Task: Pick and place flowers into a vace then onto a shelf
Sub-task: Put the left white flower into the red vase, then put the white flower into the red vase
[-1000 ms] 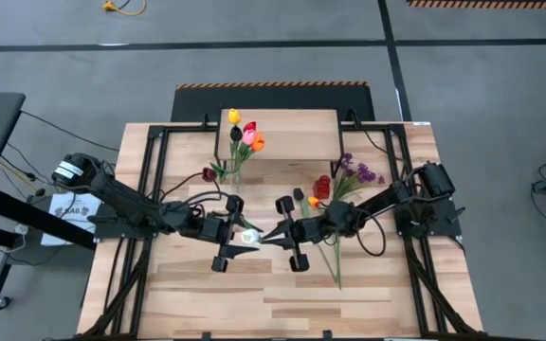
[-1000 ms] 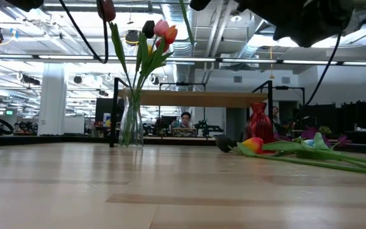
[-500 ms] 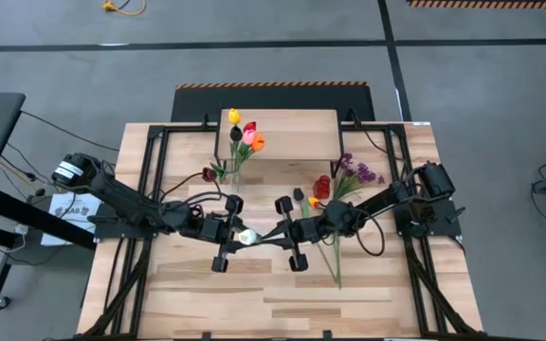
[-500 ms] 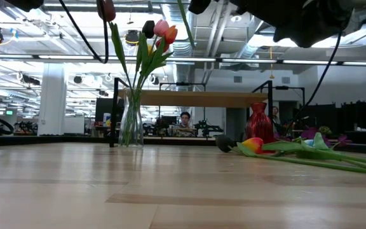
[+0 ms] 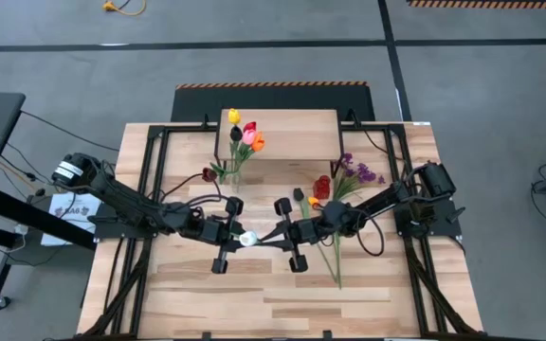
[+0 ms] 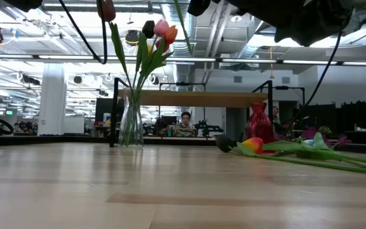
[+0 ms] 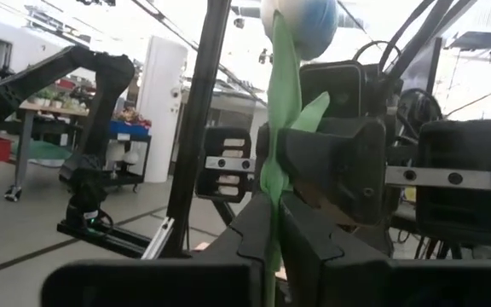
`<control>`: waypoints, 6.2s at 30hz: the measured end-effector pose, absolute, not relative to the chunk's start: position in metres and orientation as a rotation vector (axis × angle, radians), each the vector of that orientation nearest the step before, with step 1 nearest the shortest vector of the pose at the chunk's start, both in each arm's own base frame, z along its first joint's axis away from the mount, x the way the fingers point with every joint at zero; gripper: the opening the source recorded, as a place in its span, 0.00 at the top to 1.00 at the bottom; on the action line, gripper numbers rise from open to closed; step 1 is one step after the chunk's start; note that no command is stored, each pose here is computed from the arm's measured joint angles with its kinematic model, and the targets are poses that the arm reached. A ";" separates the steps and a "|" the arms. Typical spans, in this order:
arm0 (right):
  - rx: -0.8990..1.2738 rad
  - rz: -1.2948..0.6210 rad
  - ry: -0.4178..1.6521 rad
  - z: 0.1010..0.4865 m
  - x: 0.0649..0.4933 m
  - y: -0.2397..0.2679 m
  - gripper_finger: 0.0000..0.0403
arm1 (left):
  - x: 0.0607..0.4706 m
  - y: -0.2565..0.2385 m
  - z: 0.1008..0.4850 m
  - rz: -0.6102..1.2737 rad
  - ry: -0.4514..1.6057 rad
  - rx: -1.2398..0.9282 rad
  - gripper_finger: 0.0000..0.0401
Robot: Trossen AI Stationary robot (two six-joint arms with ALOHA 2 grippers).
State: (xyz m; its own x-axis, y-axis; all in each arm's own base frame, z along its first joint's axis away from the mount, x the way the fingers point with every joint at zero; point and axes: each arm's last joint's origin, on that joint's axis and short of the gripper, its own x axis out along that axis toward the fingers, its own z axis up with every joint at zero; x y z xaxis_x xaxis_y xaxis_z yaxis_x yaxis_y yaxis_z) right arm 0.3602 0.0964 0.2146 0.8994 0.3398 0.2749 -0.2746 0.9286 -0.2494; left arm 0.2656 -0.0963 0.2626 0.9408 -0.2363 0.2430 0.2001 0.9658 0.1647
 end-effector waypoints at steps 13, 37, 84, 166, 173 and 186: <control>-0.210 0.092 -0.004 0.186 0.365 0.090 0.74 | 0.268 -0.093 0.271 -0.122 -0.187 0.176 1.00; -0.239 0.120 0.114 0.247 0.326 0.094 0.70 | 0.292 -0.074 0.296 -0.066 0.027 0.203 1.00; -0.222 0.059 0.201 0.333 0.228 0.053 1.00 | 0.244 -0.104 0.315 -0.162 0.109 0.184 0.67; 0.063 -0.367 0.165 0.209 0.186 -0.048 0.80 | 0.238 -0.115 0.311 -0.139 0.116 0.155 0.66; 0.083 -0.362 0.267 0.210 0.182 -0.045 0.66 | 0.238 -0.115 0.311 -0.140 0.121 0.157 0.66; 0.209 -0.327 0.502 0.234 0.171 -0.029 0.59 | 0.238 -0.115 0.310 -0.139 0.124 0.159 0.66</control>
